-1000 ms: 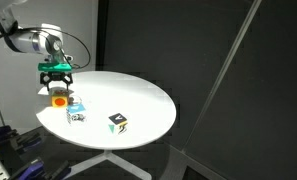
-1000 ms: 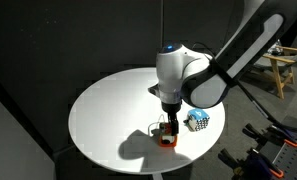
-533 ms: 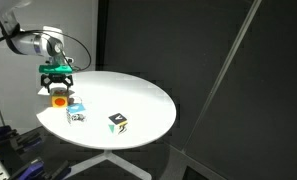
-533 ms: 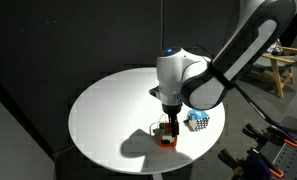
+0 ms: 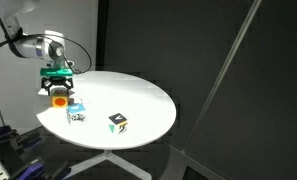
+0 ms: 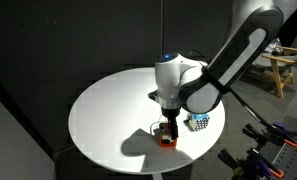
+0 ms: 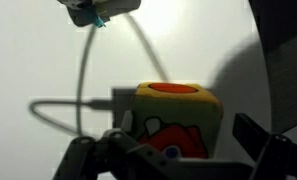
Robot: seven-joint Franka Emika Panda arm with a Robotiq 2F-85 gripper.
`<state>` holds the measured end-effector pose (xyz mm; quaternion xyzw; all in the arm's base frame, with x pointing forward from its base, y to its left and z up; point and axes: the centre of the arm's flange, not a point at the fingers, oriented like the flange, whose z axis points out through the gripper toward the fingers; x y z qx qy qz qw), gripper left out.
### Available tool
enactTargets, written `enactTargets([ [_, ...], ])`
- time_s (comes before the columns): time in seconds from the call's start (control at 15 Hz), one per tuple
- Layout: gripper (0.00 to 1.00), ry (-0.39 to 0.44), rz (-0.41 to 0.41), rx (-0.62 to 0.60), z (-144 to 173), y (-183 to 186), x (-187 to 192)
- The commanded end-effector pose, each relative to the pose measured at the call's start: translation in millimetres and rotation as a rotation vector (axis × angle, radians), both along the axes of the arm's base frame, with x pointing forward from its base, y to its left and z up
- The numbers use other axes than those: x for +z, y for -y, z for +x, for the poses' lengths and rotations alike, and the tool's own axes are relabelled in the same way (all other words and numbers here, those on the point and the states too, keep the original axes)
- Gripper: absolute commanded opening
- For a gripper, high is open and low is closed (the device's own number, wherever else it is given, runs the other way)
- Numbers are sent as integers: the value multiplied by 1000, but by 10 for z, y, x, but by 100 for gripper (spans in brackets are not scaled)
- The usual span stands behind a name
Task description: Move the block with a house on it to the right
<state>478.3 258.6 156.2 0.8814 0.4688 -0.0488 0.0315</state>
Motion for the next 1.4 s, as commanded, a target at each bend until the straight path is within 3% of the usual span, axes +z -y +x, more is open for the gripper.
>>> enactTargets([
  [0.0, 100, 17, -13, 3, 95, -16, -46],
  [0.07, 82, 16, -14, 5, 101, -12, -50],
  [0.27, 57, 20, -16, 5, 114, -4, -34],
  [0.67, 19, 18, -17, 12, 65, -11, 108],
  [0.93, 10, 9, -19, 12, 29, 4, 202],
  [1.33, 9, 19, -27, 3, -18, 51, 545],
])
